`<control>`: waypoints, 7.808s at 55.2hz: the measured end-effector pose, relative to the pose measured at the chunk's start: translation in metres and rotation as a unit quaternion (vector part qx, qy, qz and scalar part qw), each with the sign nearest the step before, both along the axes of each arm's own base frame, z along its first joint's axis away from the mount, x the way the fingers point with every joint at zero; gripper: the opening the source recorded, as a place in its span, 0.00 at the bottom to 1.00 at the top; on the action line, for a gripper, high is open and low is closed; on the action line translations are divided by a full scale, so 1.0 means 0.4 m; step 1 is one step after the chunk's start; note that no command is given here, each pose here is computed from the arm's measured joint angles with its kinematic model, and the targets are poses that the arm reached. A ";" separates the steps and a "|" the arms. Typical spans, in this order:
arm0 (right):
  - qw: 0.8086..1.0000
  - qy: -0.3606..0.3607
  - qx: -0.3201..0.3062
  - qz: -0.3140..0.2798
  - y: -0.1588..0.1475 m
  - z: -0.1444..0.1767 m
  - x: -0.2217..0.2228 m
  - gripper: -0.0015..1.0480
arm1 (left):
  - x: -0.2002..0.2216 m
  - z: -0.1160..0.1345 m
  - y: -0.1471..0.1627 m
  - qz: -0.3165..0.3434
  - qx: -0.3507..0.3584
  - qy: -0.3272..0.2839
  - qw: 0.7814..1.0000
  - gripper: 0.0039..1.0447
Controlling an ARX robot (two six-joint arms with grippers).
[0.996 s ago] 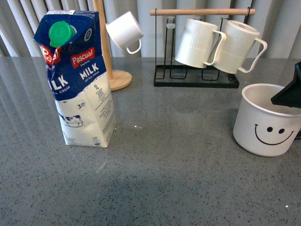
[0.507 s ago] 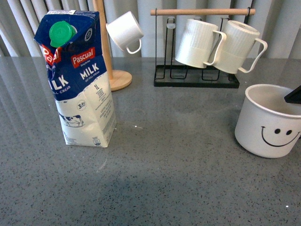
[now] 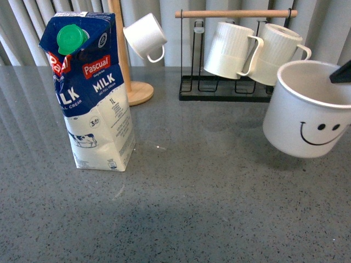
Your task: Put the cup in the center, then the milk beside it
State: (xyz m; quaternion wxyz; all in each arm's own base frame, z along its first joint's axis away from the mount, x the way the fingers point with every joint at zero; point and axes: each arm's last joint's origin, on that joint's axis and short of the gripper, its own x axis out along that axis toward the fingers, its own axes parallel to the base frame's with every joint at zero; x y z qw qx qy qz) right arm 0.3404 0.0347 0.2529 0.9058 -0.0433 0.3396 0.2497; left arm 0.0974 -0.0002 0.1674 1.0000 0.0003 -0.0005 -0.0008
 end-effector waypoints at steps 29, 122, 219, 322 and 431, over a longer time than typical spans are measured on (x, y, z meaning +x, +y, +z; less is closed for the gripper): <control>0.999 0.039 0.016 0.017 0.125 -0.069 0.026 0.03 | 0.000 0.000 0.000 0.000 0.000 0.000 1.000 0.94; 0.998 0.068 0.001 0.014 0.177 -0.112 0.029 0.62 | 0.000 0.000 0.000 0.000 0.000 0.000 1.000 0.94; 0.906 -0.338 0.047 -0.250 -0.087 -0.191 -0.607 0.02 | 0.000 0.000 0.000 0.000 0.000 0.000 1.000 0.94; 0.905 -0.341 0.047 -0.251 -0.087 -0.214 -0.608 0.94 | 0.102 0.130 -0.068 -0.058 -0.012 0.061 0.996 0.94; 0.905 -0.341 0.046 -0.251 -0.087 -0.214 -0.608 0.94 | 0.374 0.143 -0.358 -0.098 -0.068 0.054 0.991 0.02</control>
